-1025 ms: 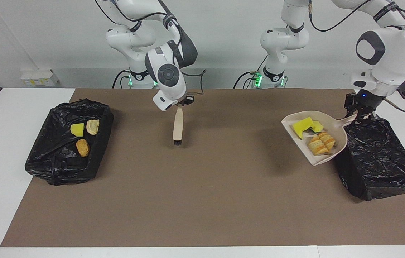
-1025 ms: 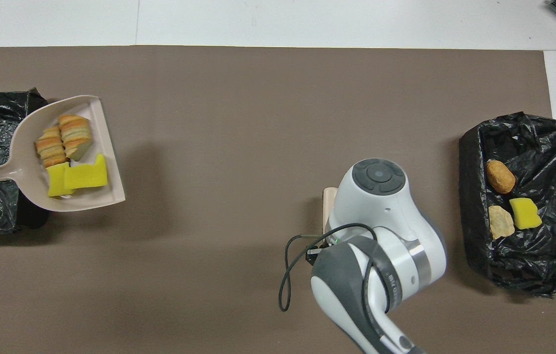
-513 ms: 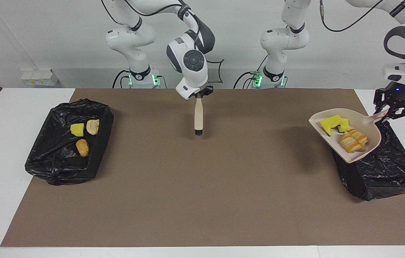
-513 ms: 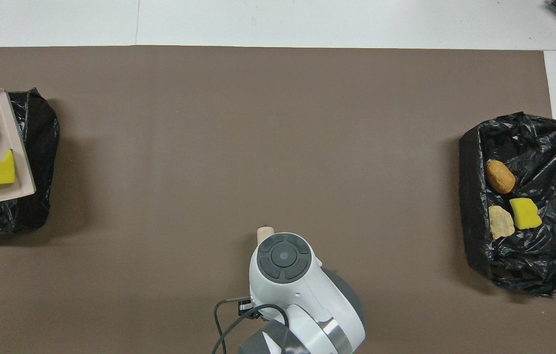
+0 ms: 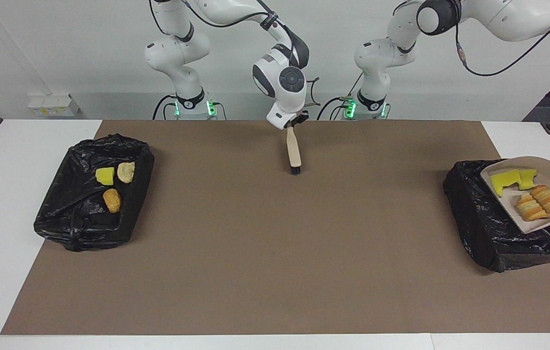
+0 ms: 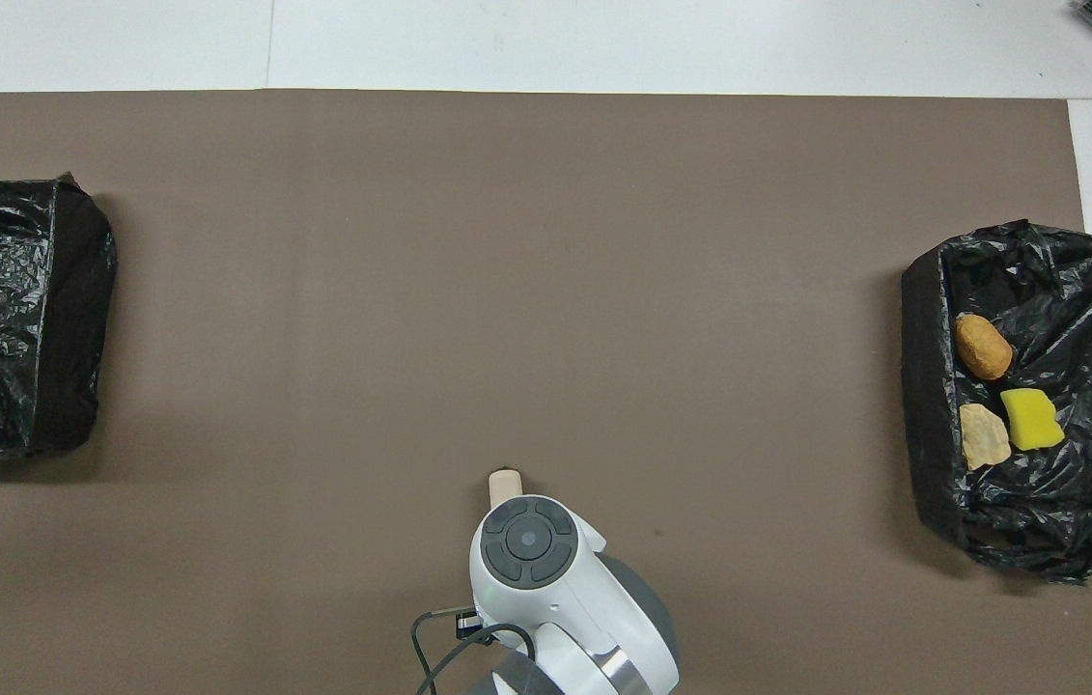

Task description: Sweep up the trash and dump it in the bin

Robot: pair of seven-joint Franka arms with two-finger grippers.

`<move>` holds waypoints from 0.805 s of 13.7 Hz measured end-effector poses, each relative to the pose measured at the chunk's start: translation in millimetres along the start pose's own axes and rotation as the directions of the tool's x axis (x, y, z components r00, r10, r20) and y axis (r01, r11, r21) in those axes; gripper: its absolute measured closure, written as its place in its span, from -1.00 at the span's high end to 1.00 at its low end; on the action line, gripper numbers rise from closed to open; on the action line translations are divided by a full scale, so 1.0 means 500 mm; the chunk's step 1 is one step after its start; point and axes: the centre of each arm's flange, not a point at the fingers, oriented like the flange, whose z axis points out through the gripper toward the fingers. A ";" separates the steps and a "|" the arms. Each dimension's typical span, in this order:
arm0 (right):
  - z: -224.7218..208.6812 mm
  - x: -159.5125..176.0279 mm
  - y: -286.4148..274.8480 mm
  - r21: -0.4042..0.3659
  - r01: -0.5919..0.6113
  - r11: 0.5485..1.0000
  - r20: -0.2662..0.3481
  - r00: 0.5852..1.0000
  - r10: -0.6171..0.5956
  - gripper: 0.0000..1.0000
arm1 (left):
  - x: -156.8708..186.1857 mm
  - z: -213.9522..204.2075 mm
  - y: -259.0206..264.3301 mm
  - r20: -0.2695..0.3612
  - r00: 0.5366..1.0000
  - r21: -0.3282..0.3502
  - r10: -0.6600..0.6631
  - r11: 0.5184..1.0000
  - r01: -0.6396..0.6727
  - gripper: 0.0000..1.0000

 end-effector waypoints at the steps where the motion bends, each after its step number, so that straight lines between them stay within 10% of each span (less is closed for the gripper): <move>1: -0.005 0.001 -0.001 0.004 -0.002 1.000 -0.003 1.000 0.002 -0.15 | 0.007 -0.009 -0.005 0.040 0.999 -0.005 0.028 1.000 -0.028 -0.37; 6: -0.098 0.063 0.034 0.080 -0.064 0.995 -0.057 0.996 0.068 0.93 | 0.016 -0.043 -0.011 0.168 0.980 -0.049 0.104 0.994 -0.097 -0.37; 11: -0.245 0.202 0.239 0.108 -0.148 0.983 -0.152 0.975 0.163 1.00 | -0.040 -0.121 0.025 0.223 0.972 -0.032 0.074 0.997 -0.068 -0.37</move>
